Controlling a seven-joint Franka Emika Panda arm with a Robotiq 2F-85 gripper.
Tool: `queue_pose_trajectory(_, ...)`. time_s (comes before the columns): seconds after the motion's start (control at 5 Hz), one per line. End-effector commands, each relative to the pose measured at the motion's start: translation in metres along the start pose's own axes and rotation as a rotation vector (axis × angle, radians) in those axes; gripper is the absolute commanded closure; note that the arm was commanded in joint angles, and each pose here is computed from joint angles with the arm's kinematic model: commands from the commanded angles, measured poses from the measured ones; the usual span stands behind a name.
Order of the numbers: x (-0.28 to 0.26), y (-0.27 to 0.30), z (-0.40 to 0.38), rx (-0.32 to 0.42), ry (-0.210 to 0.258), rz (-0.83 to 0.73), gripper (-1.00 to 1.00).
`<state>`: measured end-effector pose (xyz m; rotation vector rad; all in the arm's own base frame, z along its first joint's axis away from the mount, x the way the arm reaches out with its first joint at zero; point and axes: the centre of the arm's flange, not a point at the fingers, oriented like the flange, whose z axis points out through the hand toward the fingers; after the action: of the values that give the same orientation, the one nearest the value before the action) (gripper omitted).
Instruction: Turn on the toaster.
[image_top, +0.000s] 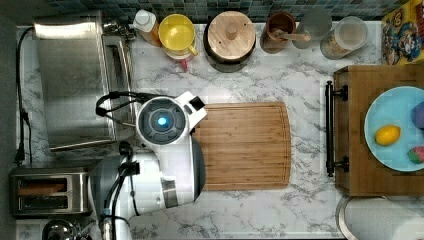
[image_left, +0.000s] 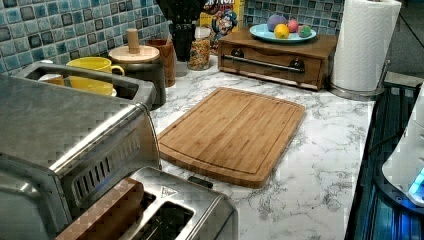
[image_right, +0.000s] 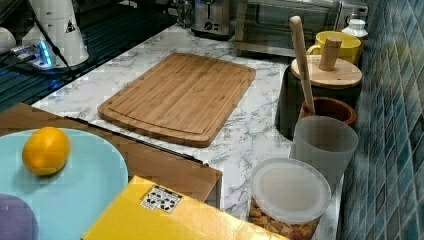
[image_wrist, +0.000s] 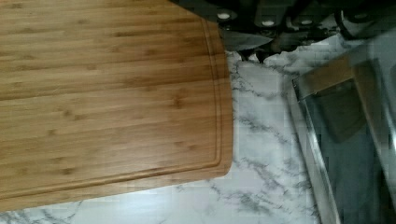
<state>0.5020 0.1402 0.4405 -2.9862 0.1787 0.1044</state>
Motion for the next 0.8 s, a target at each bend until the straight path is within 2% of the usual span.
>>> queue_pose_trajectory(0.2, -0.045, -0.065, -0.015, 0.094, -0.035, -0.287, 1.00)
queue_pose_trajectory(0.4, -0.059, -0.078, -0.011, 0.081, -0.039, -0.312, 1.00)
queue_pose_trajectory(0.6, -0.077, -0.091, 0.000, 0.093, -0.085, -0.385, 1.00)
queue_pose_trajectory(0.8, -0.104, -0.107, 0.003, 0.099, -0.055, -0.423, 1.00)
